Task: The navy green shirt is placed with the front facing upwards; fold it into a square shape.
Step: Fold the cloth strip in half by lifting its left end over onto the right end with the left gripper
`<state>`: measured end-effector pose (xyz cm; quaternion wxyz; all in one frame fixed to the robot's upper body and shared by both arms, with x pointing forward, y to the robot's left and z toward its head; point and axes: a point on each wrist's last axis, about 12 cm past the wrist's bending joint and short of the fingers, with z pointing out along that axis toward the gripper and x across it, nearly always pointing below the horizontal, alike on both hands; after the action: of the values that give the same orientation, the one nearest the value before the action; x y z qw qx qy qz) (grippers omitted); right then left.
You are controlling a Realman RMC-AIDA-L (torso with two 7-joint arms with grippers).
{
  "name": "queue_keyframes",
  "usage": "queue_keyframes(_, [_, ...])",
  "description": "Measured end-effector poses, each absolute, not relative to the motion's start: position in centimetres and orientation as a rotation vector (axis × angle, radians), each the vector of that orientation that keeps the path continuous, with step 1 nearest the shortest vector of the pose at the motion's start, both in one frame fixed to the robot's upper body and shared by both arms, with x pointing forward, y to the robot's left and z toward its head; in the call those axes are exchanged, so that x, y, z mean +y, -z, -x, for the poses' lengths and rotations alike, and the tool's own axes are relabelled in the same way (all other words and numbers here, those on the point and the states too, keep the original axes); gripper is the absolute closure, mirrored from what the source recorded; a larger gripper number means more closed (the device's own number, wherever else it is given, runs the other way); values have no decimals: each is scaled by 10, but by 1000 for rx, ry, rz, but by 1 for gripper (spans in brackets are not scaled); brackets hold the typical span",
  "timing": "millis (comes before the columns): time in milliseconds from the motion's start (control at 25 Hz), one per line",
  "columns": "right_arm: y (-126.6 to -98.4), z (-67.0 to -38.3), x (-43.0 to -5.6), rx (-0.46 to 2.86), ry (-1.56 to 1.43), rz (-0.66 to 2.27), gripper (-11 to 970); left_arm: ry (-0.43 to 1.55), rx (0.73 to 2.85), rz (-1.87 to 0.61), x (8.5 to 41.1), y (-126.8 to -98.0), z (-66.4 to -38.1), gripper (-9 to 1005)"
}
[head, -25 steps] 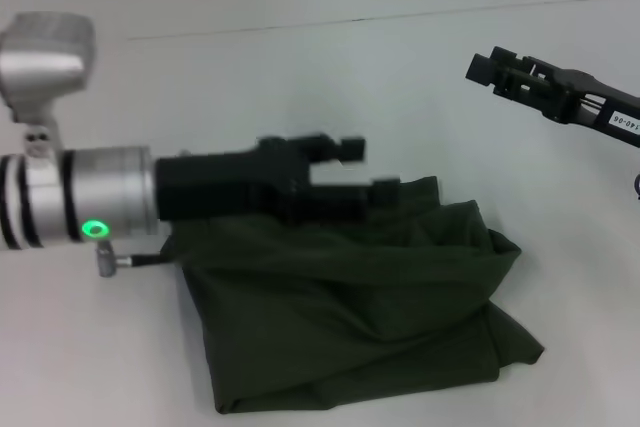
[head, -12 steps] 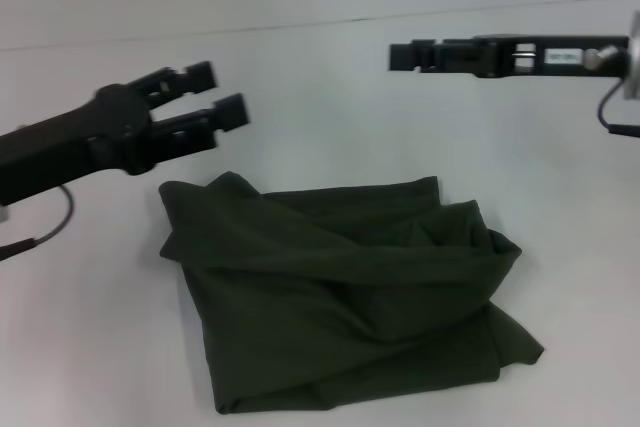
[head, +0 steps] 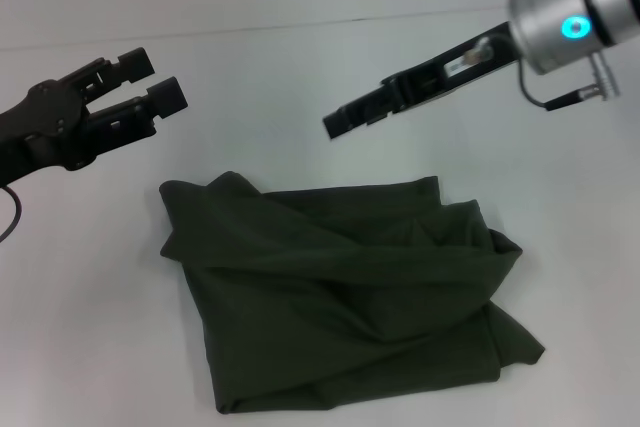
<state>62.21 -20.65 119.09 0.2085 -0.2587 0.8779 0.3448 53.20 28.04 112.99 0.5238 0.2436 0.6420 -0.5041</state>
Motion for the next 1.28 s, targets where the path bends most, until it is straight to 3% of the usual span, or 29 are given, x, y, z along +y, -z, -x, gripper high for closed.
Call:
queue_keyframes(680, [-1197, -617, -125, 2489, -694, 1214, 157, 1197, 1523, -583, 281, -1128, -530, 89])
queue_keyframes(1280, [-1186, -603, -96, 2479, -612, 1418, 156, 1193, 1525, -572, 280, -1127, -531, 88])
